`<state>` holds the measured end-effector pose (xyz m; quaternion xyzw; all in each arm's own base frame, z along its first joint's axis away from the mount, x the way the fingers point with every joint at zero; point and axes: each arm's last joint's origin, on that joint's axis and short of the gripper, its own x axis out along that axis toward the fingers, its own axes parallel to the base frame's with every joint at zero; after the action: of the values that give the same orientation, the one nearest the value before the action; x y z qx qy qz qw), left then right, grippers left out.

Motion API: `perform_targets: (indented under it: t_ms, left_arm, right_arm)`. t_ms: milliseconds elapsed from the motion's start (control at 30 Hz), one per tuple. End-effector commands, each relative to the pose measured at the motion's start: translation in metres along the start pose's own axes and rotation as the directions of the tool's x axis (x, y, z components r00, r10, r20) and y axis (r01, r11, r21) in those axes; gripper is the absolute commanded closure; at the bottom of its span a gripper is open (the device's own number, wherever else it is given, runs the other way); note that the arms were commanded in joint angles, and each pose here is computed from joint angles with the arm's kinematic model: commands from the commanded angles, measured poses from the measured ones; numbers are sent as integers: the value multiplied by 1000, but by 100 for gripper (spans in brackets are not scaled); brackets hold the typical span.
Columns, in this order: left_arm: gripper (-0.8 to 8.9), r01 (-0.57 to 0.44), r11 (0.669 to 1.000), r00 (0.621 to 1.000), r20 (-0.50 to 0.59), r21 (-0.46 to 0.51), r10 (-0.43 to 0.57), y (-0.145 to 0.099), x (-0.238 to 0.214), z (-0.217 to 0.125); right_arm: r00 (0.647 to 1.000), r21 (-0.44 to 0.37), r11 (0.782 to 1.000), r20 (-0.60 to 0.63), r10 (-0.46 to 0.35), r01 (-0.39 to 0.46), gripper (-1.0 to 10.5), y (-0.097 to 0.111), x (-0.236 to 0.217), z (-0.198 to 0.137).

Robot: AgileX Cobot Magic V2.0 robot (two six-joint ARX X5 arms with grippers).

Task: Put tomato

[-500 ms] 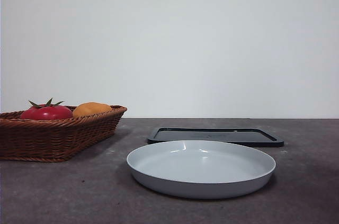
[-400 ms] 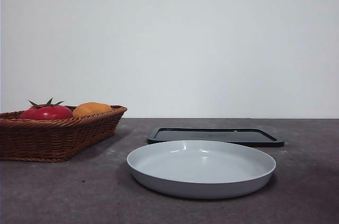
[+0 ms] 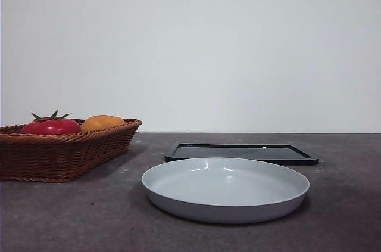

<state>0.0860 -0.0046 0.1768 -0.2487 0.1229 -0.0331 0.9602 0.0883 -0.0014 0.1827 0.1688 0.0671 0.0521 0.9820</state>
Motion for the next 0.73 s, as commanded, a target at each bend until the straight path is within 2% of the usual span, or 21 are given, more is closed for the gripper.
perform_targets:
  t_ms: [33, 200, 400, 500, 633, 700, 733]
  left_arm:
    - [803, 18, 1000, 1000, 12, -11, -17, -10, -8, 17]
    - [803, 53, 998, 996, -76, 37, -50, -27, -16, 41]
    - [803, 122, 987, 972, -217, 110, -96, -48, -15, 73]
    - [803, 189, 975, 945, -290, 120, -147, -58, -9, 90]
    - [803, 270, 956, 889, -411, 118, -201, -70, 1, 108]
    - [803, 308, 945, 849, -479, 109, -222, -76, 8, 116]
    - [803, 327, 939, 824, -518, 105, -229, -80, 11, 120]
  right_arm:
    - [1000, 11, 1000, 26, 17, -17, 936, 9, -7, 21]
    - [999, -14, 999, -18, 42, -42, 936, 23, -15, 54]
    - [974, -76, 989, -197, 107, -124, 936, 39, -13, 94]
    - [944, -81, 979, -293, 154, -185, 936, 47, -6, 111]
    - [889, -59, 959, -396, 231, -275, 936, 58, 4, 130]
    - [843, -35, 943, -460, 280, -332, 936, 65, 9, 139]
    - [805, -24, 927, -505, 311, -374, 936, 70, 13, 142]
